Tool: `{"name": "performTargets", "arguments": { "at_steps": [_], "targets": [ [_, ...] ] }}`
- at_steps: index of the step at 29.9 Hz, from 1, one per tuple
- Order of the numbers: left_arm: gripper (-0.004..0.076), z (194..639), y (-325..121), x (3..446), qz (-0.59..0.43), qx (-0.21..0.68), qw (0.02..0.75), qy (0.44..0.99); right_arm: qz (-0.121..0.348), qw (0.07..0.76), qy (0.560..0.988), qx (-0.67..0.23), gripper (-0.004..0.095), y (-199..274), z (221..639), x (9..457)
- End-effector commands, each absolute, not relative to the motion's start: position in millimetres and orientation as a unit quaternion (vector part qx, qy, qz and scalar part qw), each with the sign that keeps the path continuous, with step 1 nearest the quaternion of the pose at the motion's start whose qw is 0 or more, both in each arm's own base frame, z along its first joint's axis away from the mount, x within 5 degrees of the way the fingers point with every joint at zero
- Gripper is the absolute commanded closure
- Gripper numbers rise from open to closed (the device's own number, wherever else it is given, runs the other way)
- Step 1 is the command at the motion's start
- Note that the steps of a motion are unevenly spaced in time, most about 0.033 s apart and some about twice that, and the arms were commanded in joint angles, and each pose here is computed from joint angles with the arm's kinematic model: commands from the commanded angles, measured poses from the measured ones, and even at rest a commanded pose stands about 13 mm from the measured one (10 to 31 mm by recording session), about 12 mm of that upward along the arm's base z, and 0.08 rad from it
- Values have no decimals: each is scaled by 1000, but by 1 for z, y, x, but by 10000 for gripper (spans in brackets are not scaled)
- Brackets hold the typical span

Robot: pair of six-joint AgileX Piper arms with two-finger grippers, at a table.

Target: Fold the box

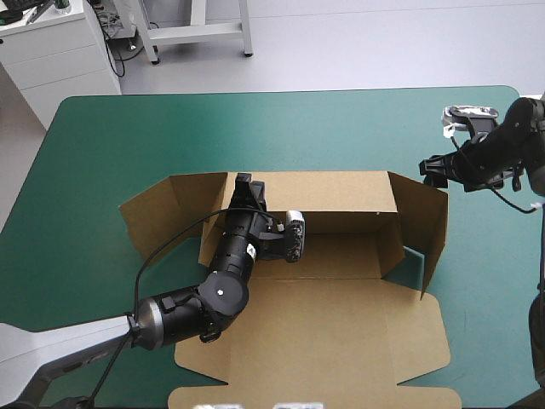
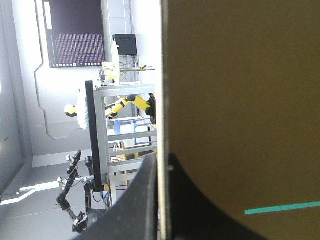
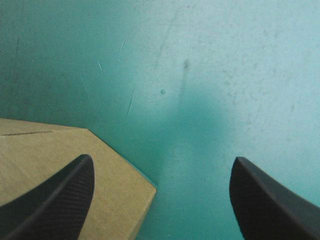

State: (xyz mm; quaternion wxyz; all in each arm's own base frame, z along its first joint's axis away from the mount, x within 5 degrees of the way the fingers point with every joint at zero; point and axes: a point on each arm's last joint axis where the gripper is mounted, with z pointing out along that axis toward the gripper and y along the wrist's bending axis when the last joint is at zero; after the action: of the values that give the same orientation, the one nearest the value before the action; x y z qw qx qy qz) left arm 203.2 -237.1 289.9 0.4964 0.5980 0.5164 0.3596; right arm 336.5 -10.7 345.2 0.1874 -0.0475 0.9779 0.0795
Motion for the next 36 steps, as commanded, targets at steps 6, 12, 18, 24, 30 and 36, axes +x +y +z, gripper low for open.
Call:
{"name": "performTargets", "arguments": {
  "at_steps": [6, 12, 18, 24, 30, 36],
  "targets": [
    [756, 310, -236, 202, 372, 577, 527, 502, 103, 204, 971, -65, 211, -4, 353, 294],
    [756, 310, -235, 202, 373, 576, 527, 502, 99, 215, 969, -74, 211, -1, 345, 269],
    [756, 310, -236, 202, 372, 576, 527, 502, 125, 227, 959, -118, 211, 7, 344, 244],
    [756, 310, -236, 202, 372, 576, 527, 502, 168, 249, 940, -160, 211, 17, 340, 237],
    [756, 310, -236, 202, 372, 576, 527, 502, 205, 251, 926, -194, 211, 25, 327, 235],
    [756, 310, -236, 202, 372, 576, 527, 502, 233, 279, 905, -220, 211, 31, 315, 235]
  ]
}}
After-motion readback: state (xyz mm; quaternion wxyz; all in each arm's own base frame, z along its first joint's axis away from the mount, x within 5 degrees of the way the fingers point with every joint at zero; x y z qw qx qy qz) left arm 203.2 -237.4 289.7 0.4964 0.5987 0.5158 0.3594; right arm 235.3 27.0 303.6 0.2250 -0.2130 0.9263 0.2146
